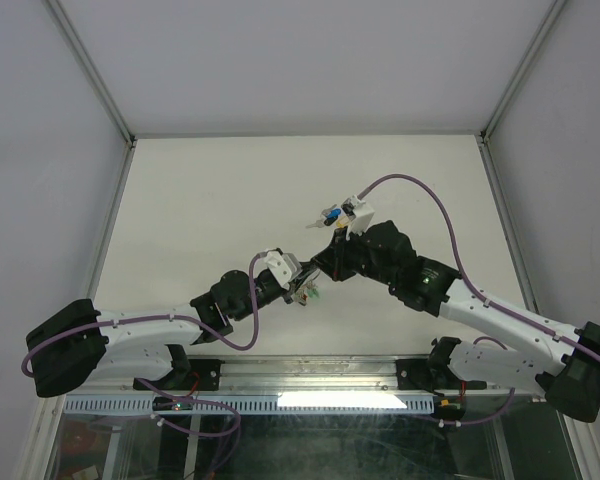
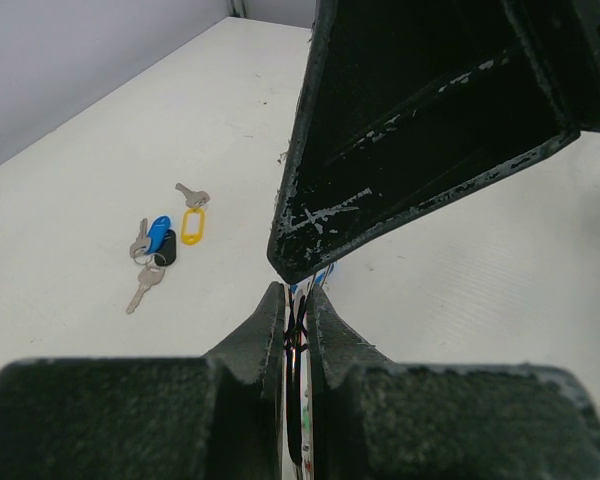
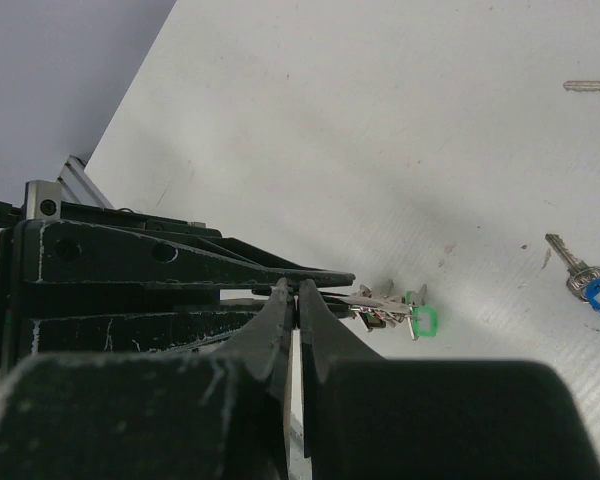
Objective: Put the keys on the keyring
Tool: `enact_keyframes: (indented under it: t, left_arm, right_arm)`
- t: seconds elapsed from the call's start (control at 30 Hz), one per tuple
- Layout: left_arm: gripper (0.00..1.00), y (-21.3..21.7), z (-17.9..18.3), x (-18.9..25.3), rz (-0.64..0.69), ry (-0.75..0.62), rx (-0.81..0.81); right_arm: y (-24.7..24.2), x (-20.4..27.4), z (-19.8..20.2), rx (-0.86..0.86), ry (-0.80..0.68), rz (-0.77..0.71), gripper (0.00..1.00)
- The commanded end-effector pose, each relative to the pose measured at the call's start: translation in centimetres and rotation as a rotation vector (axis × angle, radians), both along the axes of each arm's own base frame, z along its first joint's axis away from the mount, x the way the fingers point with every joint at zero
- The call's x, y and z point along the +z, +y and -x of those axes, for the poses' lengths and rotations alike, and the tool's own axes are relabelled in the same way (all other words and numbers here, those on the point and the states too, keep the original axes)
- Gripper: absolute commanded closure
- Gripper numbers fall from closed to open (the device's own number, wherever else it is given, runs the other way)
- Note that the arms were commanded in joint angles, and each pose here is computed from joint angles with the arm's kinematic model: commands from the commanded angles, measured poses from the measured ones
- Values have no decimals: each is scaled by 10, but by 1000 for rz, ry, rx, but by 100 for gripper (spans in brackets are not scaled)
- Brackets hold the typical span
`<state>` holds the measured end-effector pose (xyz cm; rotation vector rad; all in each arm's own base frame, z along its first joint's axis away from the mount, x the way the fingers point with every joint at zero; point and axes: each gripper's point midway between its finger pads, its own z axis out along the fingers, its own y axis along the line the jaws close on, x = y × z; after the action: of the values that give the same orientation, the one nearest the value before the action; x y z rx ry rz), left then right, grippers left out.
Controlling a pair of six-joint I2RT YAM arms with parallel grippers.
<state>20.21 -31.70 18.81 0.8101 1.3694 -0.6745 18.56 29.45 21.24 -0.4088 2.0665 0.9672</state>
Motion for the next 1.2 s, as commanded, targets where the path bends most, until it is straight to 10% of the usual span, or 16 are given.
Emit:
enact_keyframes:
  t: [0.0, 0.77, 1.17]
  left_arm:
    - [100, 12, -20, 38, 94, -83, 101]
    - [100, 6, -16, 32, 39, -106, 69]
    - [100, 8, -24, 29, 33, -81, 119]
  right_arm:
    - [2, 11, 7, 30, -18, -10, 100]
    - [-8, 56, -18, -91, -154, -56, 74]
    - [-106, -20, -40, -516, 65, 300, 71]
